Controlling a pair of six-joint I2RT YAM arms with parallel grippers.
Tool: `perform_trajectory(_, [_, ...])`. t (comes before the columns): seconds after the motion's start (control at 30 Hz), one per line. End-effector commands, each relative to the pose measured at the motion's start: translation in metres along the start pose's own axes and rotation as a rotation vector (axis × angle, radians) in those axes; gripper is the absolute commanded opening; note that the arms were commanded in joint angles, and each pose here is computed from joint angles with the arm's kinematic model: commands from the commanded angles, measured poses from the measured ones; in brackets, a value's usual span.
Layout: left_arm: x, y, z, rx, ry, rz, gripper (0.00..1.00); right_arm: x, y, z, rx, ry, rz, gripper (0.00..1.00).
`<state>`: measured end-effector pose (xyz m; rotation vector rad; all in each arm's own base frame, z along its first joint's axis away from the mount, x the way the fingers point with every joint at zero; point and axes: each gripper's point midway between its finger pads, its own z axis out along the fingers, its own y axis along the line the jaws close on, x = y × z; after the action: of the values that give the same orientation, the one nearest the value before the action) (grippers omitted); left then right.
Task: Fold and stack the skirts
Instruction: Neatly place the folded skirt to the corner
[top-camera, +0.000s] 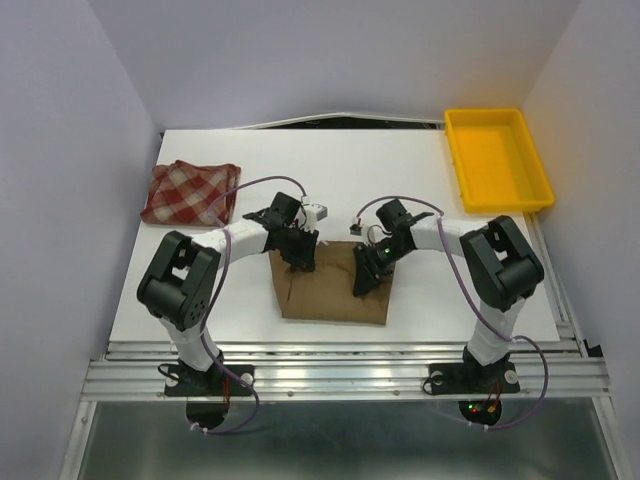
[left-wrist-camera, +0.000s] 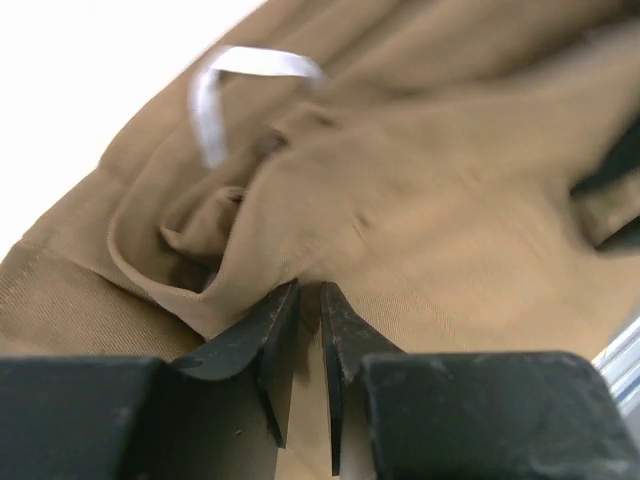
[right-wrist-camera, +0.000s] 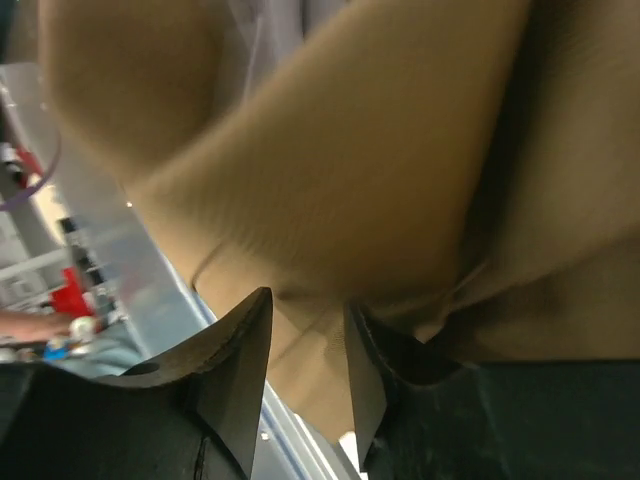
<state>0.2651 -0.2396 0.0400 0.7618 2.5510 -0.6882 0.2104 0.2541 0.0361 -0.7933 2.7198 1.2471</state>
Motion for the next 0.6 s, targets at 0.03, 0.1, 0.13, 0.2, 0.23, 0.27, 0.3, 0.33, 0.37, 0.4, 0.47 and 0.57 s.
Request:
perform_trajectory(0.03, [-0.035, 0.057, 0.005, -0.093, -0.033, -0.047, 0.26, -0.064, -0.051, 0.013, 0.198, -0.087, -0.107, 0.40])
perform_trajectory(0.1, [-0.053, 0.077, 0.003, -0.145, -0.067, -0.017, 0.26, -0.096, -0.061, 0.015, 0.235, -0.124, -0.138, 0.40])
perform_trajectory(0.13, [-0.061, 0.085, 0.001, -0.171, -0.080, -0.007, 0.27, -0.107, -0.061, 0.016, 0.235, -0.137, -0.147, 0.40])
perform_trajectory(0.2, [-0.083, 0.106, -0.008, -0.217, -0.125, 0.015, 0.27, -0.128, -0.062, 0.018, 0.237, -0.162, -0.161, 0.40])
perform_trajectory(0.23, [-0.091, 0.111, -0.011, -0.227, -0.139, 0.022, 0.27, -0.150, -0.063, 0.018, 0.243, -0.190, -0.181, 0.40])
perform_trajectory(0.27, [-0.096, 0.115, -0.013, -0.231, -0.145, 0.022, 0.27, -0.161, -0.064, 0.018, 0.251, -0.206, -0.189, 0.40])
perform_trajectory(0.3, [-0.108, 0.119, -0.022, -0.240, -0.171, 0.032, 0.28, -0.169, -0.074, 0.018, 0.269, -0.215, -0.175, 0.40])
perform_trajectory(0.33, [-0.113, 0.120, -0.026, -0.241, -0.184, 0.040, 0.29, -0.193, -0.066, 0.011, 0.269, -0.261, -0.208, 0.40])
perform_trajectory(0.37, [-0.121, 0.119, -0.035, -0.253, -0.210, 0.052, 0.33, -0.204, -0.063, 0.009, 0.268, -0.281, -0.213, 0.40])
perform_trajectory(0.4, [-0.131, 0.120, -0.044, -0.270, -0.241, 0.072, 0.37, -0.212, -0.057, 0.007, 0.252, -0.302, -0.188, 0.41])
perform_trajectory(0.47, [-0.142, 0.123, -0.060, -0.291, -0.286, 0.082, 0.45, -0.230, -0.038, -0.003, 0.211, -0.353, -0.169, 0.43])
perform_trajectory(0.57, [-0.158, 0.131, -0.100, -0.290, -0.380, 0.035, 0.60, -0.244, -0.009, -0.017, 0.134, -0.460, -0.056, 0.59])
